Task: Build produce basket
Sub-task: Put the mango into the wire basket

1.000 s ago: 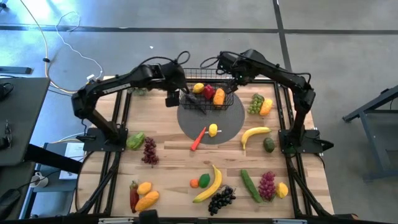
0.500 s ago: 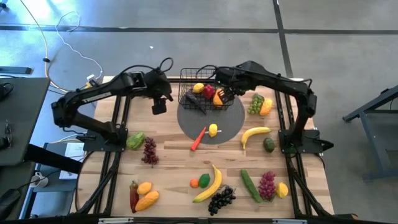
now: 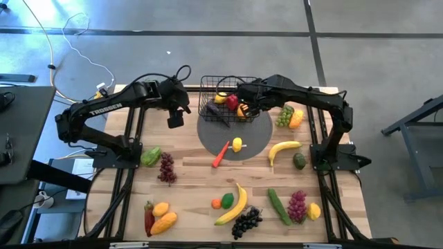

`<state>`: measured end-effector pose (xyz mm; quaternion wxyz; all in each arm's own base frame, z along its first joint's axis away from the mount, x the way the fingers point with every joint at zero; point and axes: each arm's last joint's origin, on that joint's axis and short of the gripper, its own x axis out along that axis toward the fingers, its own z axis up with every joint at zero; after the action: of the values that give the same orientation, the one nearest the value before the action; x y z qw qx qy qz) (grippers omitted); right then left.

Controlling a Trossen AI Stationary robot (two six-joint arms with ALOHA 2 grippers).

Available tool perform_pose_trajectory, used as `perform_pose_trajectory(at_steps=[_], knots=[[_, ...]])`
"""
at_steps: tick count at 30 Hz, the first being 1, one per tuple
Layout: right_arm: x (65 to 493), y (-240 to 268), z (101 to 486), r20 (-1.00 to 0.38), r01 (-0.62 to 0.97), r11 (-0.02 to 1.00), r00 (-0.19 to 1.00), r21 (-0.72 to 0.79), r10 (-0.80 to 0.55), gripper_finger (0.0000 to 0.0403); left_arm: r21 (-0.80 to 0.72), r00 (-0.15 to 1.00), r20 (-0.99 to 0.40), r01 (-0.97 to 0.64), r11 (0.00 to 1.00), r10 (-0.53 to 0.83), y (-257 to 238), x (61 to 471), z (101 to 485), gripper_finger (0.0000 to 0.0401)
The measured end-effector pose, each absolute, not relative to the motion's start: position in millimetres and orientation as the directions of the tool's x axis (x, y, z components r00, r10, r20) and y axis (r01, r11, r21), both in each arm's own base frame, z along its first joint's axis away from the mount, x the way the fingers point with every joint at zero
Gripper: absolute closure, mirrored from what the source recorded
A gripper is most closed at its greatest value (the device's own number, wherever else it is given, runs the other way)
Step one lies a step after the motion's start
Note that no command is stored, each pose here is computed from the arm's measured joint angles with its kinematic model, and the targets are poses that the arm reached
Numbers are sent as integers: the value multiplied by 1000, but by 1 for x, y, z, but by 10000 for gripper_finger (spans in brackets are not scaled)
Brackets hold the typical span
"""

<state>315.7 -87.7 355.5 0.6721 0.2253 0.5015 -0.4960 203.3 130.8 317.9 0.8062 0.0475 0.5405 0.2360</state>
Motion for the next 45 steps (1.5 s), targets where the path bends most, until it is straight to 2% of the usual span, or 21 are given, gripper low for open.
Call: perform_pose_trajectory(at_steps=[3,8,15,22,36,45], knots=[[304,-85,338,-912,901,371,-60,-224,-405,155,332,304,-849,-329,884,432,131,203,318,204],[269,-76,328,-924,949,240,-105,-204,-369,155,340,311,-844,-319,885,436,131,204,318,204],[214,-65,319,-913,992,20,-109,-126,-392,155,347,319,-839,-312,885,441,132,205,319,204],[179,-69,296,-908,990,-125,-113,-68,-404,155,347,319,-839,-312,884,442,132,205,319,204],[160,-113,232,-931,958,-287,-124,-21,-344,155,343,320,-837,-323,882,443,132,205,319,204],[149,-124,207,-932,931,-365,-128,4,-338,155,354,354,-810,-339,872,467,134,208,322,204]])
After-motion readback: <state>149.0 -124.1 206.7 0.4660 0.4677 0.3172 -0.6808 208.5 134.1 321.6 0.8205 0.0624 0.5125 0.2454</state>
